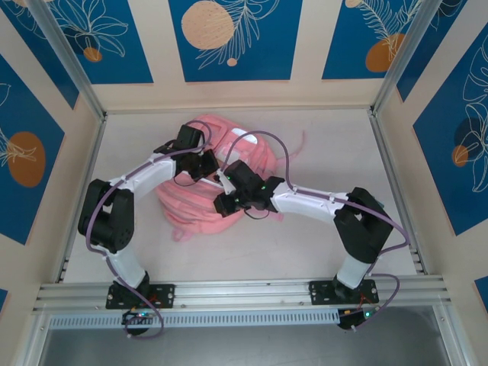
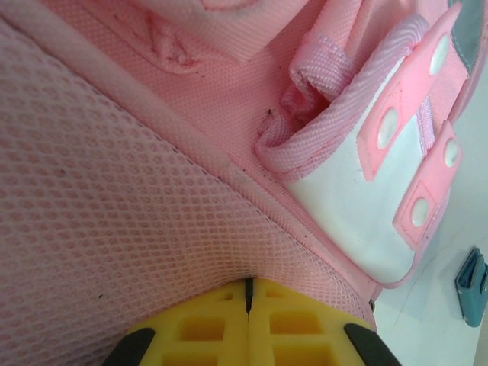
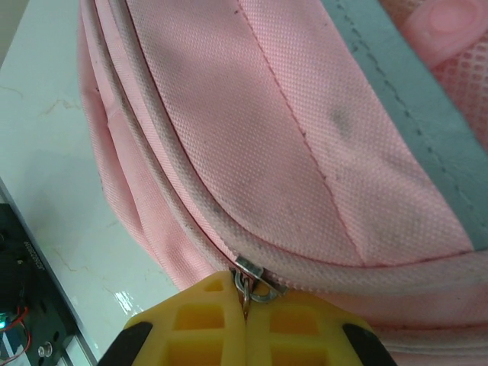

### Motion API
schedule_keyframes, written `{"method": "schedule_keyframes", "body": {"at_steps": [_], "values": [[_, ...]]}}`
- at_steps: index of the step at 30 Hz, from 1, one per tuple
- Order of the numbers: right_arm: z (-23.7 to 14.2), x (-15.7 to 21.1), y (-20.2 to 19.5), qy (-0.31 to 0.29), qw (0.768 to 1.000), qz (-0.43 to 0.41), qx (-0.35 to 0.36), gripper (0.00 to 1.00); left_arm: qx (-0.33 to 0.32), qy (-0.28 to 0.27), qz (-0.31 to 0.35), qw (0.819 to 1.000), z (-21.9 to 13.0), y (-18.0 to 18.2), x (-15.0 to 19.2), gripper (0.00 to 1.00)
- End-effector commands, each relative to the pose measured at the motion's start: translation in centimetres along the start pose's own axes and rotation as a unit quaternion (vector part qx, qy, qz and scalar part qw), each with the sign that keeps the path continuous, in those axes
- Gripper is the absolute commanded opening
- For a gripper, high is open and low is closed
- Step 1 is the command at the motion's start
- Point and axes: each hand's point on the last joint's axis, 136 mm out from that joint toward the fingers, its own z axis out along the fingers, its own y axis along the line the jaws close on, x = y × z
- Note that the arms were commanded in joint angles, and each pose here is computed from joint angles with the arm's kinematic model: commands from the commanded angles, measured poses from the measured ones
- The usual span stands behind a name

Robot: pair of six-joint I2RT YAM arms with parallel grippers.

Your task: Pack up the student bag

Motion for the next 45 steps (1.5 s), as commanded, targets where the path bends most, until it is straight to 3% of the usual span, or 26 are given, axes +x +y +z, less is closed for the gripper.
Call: {"method": "schedule_keyframes", "body": {"at_steps": [1, 5, 9, 16, 25, 30, 45], "values": [[-3.0, 0.1, 2.7, -0.019, 0.998, 0.022, -0.061, 0.1, -0.002, -0.006, -0.007, 1.0, 1.1, 0.8, -0.2, 0.12], [-5.9, 0.3, 1.2, -0.05, 0.995, 0.062, -0.06, 0.32, 0.042, -0.007, 0.024, 0.999, -1.8, -1.9, -0.4, 0.31], [-7.6, 0.9, -1.0, -0.068, 0.992, 0.1, -0.034, 0.54, 0.043, -0.012, 0.054, 0.998, -4.7, -2.5, 0.4, 0.43], [-9.9, 1.0, -4.3, -0.106, 0.982, 0.156, 0.015, 0.74, -0.049, -0.028, 0.104, 0.993, -8.3, -0.3, 4.0, 0.55], [-12.0, 1.1, -8.5, -0.135, 0.963, 0.217, 0.087, 0.84, -0.132, -0.046, 0.093, 0.986, -9.0, 2.0, 10.4, 0.62], [-12.5, 1.7, -9.7, -0.141, 0.955, 0.245, 0.091, 0.86, -0.138, -0.044, 0.108, 0.984, -7.9, 1.3, 12.9, 0.63], [-12.4, 2.3, -10.0, -0.13, 0.951, 0.265, 0.093, 0.85, -0.177, -0.063, 0.134, 0.973, -4.9, -0.4, 13.5, 0.55]]}}
